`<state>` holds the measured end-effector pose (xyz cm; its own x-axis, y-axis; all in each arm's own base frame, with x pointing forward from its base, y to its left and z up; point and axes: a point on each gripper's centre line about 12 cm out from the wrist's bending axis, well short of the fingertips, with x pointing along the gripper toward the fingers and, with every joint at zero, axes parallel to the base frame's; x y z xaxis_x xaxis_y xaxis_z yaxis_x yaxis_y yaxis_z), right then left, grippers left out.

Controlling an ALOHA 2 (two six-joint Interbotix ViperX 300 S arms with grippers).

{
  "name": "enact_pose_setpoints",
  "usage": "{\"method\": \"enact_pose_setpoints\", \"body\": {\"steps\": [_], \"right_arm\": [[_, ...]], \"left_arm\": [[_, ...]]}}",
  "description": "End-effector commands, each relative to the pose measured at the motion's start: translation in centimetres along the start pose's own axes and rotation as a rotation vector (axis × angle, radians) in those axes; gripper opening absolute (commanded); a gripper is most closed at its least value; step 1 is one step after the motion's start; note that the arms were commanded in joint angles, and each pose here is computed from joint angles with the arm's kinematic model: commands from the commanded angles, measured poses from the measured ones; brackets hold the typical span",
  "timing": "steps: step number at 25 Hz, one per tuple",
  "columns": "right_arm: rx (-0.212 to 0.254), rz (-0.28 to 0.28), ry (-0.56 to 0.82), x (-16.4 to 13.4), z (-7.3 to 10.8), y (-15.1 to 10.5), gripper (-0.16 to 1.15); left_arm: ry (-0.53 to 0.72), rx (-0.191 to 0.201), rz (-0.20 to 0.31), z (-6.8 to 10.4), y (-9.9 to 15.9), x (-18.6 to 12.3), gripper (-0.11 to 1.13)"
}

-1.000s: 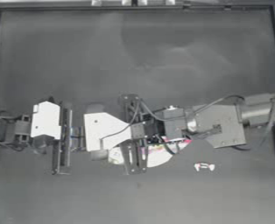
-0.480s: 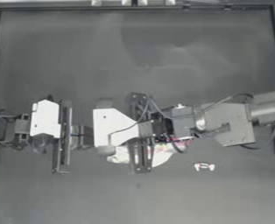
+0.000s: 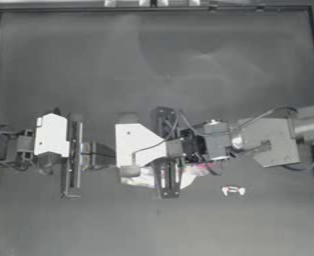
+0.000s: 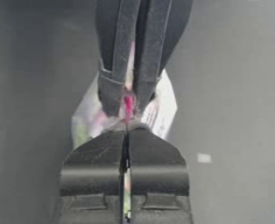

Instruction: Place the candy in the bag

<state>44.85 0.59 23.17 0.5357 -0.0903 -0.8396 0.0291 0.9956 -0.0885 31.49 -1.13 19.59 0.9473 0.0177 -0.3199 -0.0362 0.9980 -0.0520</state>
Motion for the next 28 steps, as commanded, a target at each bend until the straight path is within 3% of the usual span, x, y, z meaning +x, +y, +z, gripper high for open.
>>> {"method": "enact_pose_setpoints", "body": {"steps": [1,19,28], "right_arm": [[0.023,-0.001,-0.008,-1.3,-0.3,-0.2,0.09],[0.046,-0.001,0.04,-1.1,-2.6,-0.1,0.09],[0.093,-0.007,0.062,-1.5,-4.3,-0.3,0.09]], "left_arm": [[-0.069,0.0,-0.009,1.9,-0.2,-0.9,0.09],[-0.066,0.0,-0.009,1.9,-0.2,-0.9,0.09],[-0.067,0.001,-0.009,1.7,-0.2,-0.9,0.09]]}}
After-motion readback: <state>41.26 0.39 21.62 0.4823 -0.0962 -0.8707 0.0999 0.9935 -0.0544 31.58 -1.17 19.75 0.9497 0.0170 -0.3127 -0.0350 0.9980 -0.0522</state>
